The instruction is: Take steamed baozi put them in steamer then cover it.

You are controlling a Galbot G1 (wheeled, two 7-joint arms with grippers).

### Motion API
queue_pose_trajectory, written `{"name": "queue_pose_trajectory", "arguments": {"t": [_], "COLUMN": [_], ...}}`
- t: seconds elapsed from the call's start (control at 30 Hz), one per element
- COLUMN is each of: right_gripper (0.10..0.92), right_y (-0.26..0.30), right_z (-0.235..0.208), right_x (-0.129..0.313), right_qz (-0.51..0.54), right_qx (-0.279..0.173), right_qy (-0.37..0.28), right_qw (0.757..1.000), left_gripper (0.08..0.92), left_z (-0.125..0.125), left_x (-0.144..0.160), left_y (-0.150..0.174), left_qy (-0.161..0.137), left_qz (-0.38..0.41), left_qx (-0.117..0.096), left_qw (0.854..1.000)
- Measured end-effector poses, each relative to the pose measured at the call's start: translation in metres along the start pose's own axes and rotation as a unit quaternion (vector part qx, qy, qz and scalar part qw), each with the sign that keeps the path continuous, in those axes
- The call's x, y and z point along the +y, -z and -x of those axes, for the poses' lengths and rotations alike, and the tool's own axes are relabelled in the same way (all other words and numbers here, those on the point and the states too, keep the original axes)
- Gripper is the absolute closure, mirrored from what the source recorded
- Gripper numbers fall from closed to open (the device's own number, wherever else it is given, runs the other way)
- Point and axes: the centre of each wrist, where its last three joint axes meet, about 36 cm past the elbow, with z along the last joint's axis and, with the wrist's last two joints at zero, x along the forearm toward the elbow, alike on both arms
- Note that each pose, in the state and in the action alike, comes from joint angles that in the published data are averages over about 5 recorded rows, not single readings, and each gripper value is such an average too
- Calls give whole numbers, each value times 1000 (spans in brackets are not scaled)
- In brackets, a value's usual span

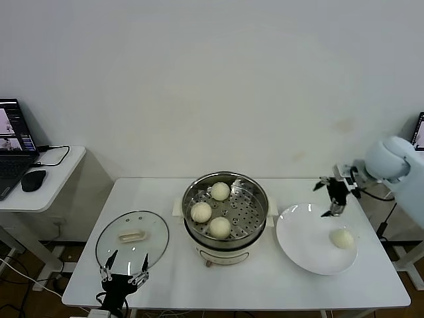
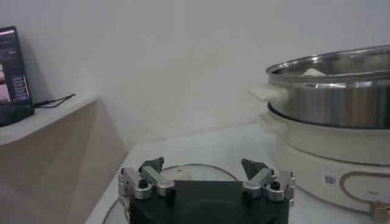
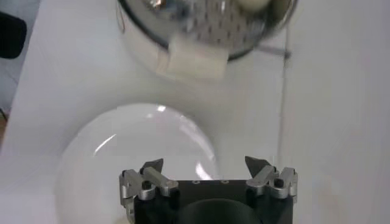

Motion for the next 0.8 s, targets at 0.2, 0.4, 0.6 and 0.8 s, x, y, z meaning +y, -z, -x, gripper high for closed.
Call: {"name": "queue_pose_trajectory", "arguments": {"t": [0.2, 0.4, 0.6, 0.8], "right_gripper": [200, 200, 200, 200], "right_y": [-18, -29, -39, -47], "right_z": [23, 41, 56, 71], "right_x": [15, 24, 25, 21], "right_qz": [22, 31, 37, 39], "right_qx": [20, 37, 44, 52], "right_qy": [23, 35, 34, 31], "right_qw": [999, 998, 998, 997], "left_gripper": [177, 177, 177, 177], "left_z": [0, 0, 0, 0], "left_x": [-1, -2, -2, 1], "left_y": [2, 0, 1, -2], "left_qy": [-1, -3, -3, -1], "left_qz": [-2, -4, -4, -2], "left_qx": [-2, -1, -1, 3], "left_qw": [1000, 1000, 1000, 1000]}}
